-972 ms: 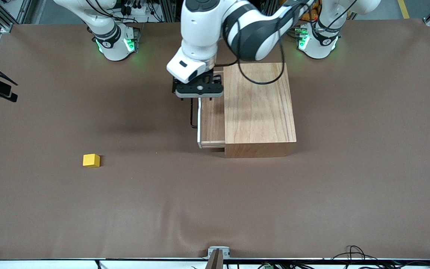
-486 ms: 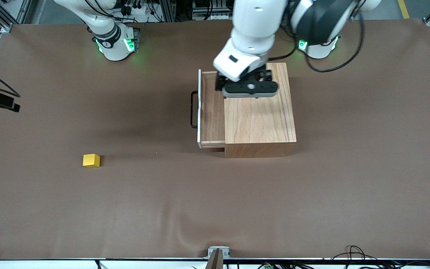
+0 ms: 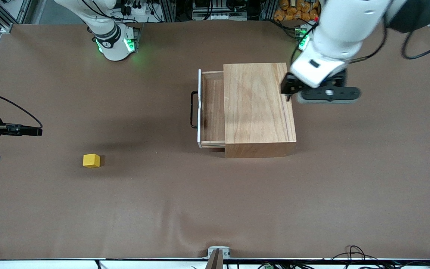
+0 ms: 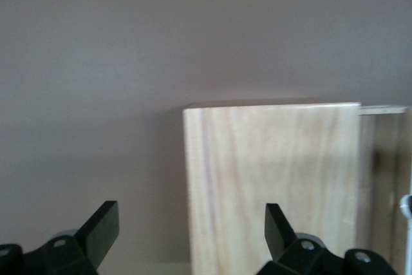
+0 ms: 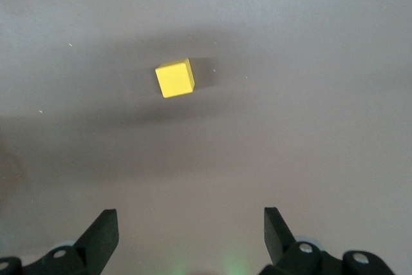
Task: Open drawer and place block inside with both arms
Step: 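Reach the right gripper to the yellow cube while the left gripper retracts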
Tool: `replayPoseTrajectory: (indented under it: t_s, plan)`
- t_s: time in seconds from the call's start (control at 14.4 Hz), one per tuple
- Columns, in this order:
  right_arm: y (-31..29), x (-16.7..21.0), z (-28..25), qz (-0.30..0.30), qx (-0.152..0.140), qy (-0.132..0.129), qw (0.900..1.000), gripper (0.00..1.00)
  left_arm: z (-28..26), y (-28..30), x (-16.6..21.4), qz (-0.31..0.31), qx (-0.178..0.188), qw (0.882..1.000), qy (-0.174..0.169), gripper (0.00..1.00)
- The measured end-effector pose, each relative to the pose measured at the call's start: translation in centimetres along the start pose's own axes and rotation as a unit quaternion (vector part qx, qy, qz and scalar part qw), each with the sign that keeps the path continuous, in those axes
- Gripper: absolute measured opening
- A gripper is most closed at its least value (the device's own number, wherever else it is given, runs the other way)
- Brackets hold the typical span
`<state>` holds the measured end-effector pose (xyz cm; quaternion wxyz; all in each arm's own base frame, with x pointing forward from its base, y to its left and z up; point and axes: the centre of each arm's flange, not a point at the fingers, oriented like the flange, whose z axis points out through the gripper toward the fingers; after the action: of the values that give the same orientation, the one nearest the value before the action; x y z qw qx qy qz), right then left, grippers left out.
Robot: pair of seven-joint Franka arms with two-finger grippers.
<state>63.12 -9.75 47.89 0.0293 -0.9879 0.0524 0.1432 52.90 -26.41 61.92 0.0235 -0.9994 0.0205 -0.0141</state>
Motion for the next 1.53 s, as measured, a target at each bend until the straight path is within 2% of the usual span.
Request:
replayPoseTrajectory:
  t_s: [0.28, 0.42, 0.49, 0.76, 0.9, 1.11, 1.32, 1.53]
  plan:
    - [1.0, 2.2, 4.3, 0.006, 0.004, -0.036, 0.999, 1.0, -2.2, -7.1, -0.5, 0.016, 0.012, 1.0, 0.001, 1.0]
    - [1.5, 3.8, 7.2, 0.005, 0.005, -0.052, 0.999, 1.0, -2.9, -9.3, -2.0, 0.022, 0.021, 1.0, -0.001, 1.0]
    - [2.1, 4.6, 8.5, -0.005, 0.007, -0.052, 0.999, 1.0, -3.1, -9.9, -3.2, 0.027, 0.028, 0.999, -0.003, 1.0]
    - [3.8, 7.8, 14.2, -0.085, 0.006, -0.002, 0.996, 1.0, -3.4, -12.7, -6.8, 0.006, 0.041, 0.999, -0.004, 1.0]
    - [3.0, 8.2, 18.2, -0.099, 0.002, 0.018, 0.995, 1.0, -3.5, -16.9, -6.3, -0.019, 0.022, 1.0, -0.006, 1.0]
    - [-0.2, 7.9, 22.0, -0.12, -0.007, 0.044, 0.992, 1.0, -3.5, -24.3, -5.3, -0.013, -0.01, 1.0, 0.006, 1.0]
    - [-1.4, 7.1, 23.9, -0.126, -0.015, 0.072, 0.989, 1.0, -3.3, -24.9, -4.4, -0.009, -0.01, 1.0, 0.024, 1.0]
    - [-1.2, 6.4, 25.5, -0.114, -0.013, 0.087, 0.99, 1.0, -2.6, -24.8, -3.2, -0.008, -0.01, 0.999, 0.037, 1.0]
